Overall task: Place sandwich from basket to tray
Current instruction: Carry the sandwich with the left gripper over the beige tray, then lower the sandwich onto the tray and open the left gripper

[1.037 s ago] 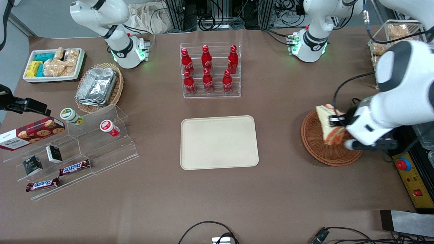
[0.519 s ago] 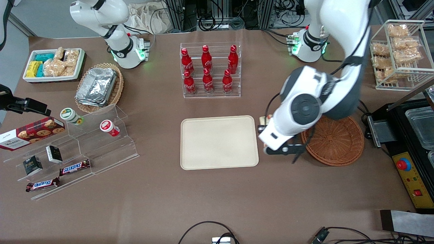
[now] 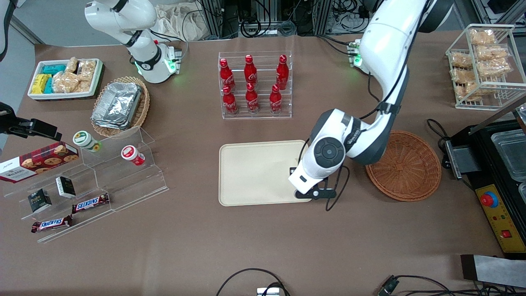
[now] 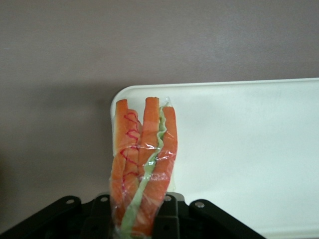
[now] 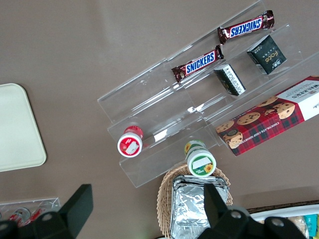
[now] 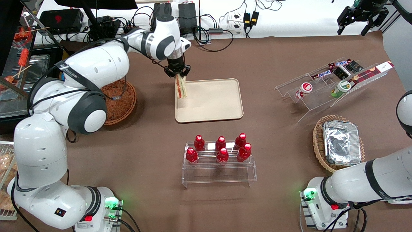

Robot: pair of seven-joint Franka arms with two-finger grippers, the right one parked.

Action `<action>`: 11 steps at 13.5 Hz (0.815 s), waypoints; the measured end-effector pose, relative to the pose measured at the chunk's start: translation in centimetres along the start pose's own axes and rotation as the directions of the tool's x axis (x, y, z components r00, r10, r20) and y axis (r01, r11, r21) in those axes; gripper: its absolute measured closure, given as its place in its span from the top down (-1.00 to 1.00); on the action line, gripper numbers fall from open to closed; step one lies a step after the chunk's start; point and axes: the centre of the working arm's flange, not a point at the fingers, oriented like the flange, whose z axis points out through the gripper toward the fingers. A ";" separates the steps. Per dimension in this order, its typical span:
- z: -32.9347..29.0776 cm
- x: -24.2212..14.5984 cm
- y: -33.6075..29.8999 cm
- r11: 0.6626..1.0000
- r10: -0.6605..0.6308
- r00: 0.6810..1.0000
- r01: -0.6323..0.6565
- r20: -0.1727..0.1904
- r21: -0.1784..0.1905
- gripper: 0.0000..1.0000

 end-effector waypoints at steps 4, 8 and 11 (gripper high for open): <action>4.9 -1.4 0.8 1.000 0.019 1.000 -0.019 0.022 0.017 -0.59; 6.3 -2.0 0.4 0.999 0.019 0.999 -0.020 0.047 0.033 -0.63; 5.5 -2.1 0.2 0.999 0.017 0.998 -0.019 0.053 0.040 -0.14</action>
